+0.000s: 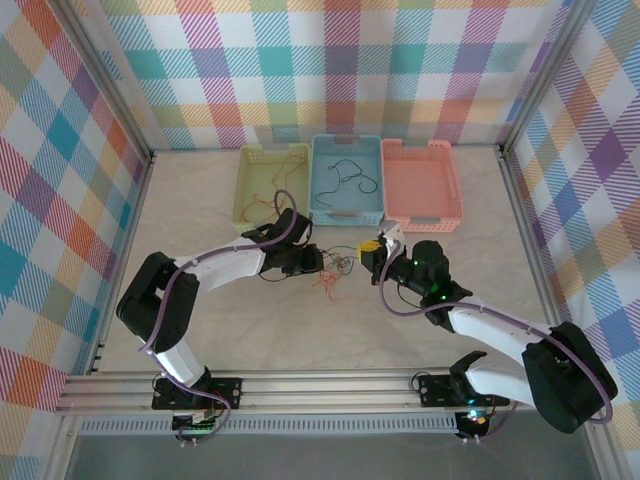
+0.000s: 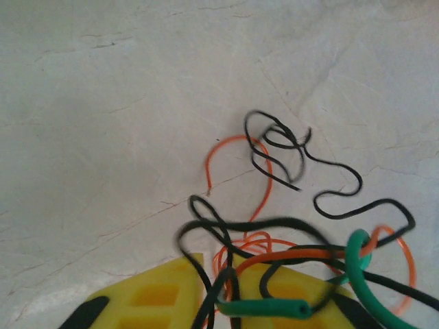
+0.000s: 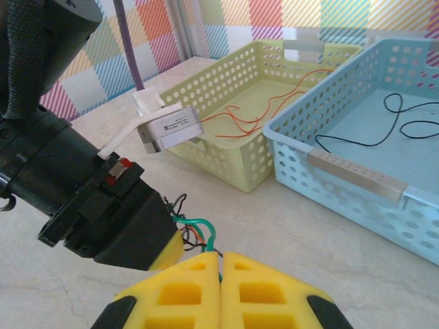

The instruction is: Untangle the cables

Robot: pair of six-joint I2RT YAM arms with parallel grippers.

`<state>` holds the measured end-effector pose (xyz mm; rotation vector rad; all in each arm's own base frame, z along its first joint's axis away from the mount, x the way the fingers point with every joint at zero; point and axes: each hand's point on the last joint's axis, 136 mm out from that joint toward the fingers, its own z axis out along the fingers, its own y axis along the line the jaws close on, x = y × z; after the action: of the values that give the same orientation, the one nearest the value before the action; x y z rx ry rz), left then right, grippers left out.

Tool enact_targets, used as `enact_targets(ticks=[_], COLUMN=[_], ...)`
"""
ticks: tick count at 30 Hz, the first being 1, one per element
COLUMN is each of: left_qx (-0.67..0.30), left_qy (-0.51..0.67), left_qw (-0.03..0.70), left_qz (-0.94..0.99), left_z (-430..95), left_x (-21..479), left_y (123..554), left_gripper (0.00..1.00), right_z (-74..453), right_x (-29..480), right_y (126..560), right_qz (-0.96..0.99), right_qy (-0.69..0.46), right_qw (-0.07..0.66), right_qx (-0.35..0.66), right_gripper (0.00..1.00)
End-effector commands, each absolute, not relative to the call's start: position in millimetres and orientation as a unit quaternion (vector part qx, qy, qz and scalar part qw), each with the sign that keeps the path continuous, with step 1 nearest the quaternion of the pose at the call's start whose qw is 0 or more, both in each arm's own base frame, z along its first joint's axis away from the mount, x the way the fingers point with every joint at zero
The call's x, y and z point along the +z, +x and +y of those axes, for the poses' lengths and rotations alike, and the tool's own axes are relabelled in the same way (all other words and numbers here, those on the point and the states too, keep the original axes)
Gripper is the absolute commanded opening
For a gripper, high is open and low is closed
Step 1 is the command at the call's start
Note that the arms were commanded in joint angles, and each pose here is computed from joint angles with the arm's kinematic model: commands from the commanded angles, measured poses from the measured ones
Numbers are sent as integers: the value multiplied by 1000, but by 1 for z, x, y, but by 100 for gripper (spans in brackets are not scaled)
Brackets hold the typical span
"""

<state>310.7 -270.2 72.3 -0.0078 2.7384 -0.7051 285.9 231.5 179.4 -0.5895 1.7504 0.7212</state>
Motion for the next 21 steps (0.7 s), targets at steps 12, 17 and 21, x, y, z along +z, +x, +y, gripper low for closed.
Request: enact_targets(ticks=[12,17,21], left_qx=[-212,-214,-215], left_qy=[-34,-50,-67], left_qw=[158,170,183], left_qz=[964,961,957], left_z=[-245,-237,-224], left_x=[69,76,82], left_y=[311,313,316], left_gripper=[6,4,0], right_z=[188,171,152], right_x=[193,182,183], right_y=[308,313,317], right_qz=[745,768,773], right_qy=[-150,-112,-67], right_qw=[610,601,608], right_qx=[226,191,169], right_gripper=[0,0,0])
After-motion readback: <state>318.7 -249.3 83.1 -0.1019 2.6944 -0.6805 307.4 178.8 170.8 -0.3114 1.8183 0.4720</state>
